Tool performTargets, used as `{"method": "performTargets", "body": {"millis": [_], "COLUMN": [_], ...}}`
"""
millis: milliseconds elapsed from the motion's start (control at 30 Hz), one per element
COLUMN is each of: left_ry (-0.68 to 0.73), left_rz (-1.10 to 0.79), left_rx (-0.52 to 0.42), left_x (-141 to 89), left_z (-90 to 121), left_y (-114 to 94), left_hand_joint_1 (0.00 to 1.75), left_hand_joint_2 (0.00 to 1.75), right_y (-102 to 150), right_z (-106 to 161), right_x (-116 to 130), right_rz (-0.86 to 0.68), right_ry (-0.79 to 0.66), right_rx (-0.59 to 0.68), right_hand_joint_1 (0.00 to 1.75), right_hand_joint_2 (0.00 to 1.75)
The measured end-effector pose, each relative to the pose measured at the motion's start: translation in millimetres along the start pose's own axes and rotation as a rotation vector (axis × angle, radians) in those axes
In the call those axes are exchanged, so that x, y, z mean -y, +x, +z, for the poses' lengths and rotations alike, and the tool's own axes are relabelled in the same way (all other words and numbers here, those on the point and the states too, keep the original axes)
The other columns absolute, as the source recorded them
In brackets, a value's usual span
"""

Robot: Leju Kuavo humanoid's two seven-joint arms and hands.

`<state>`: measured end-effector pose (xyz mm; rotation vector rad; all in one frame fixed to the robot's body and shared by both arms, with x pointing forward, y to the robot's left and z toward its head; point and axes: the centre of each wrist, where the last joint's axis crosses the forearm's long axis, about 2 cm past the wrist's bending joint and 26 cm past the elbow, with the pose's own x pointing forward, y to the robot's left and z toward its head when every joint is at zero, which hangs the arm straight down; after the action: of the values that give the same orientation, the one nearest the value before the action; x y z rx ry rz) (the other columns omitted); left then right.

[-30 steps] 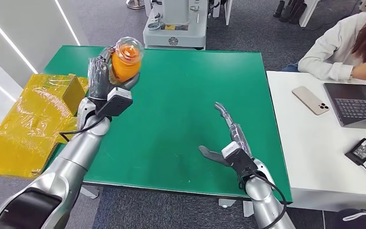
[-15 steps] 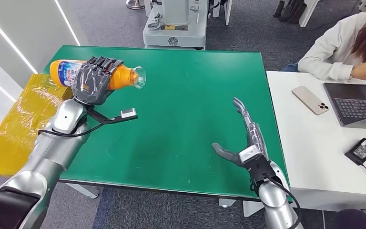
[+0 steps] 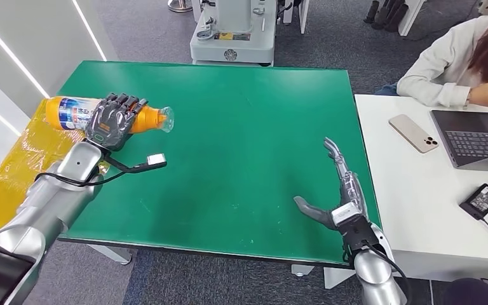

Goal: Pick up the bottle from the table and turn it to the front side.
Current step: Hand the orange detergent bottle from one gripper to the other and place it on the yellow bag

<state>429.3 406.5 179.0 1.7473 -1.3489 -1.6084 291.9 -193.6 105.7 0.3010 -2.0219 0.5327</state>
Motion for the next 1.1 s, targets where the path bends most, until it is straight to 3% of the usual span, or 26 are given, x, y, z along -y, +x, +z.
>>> {"method": "performTargets", "body": {"millis": [600,1100], "left_ry": [-0.212,-0.337], "left_rz": [-0.063,-0.044], "left_rx": [0.026,0.121], "left_x": [33,52], "left_z": [42,66], "left_y": [-38,-17], "left_hand_joint_1": [1.75,1.75], "left_hand_joint_2": [1.75,1.75], "right_y": [-4,-3], "right_z": [14,17], "right_x": [8,11], "right_rz": [-0.024,-0.057], "right_ry": [-0.032,-0.049], "right_rx": [0.002,0.011], "right_hand_joint_1": [0.00,0.00], "right_hand_joint_2": [1.75,1.75]}}
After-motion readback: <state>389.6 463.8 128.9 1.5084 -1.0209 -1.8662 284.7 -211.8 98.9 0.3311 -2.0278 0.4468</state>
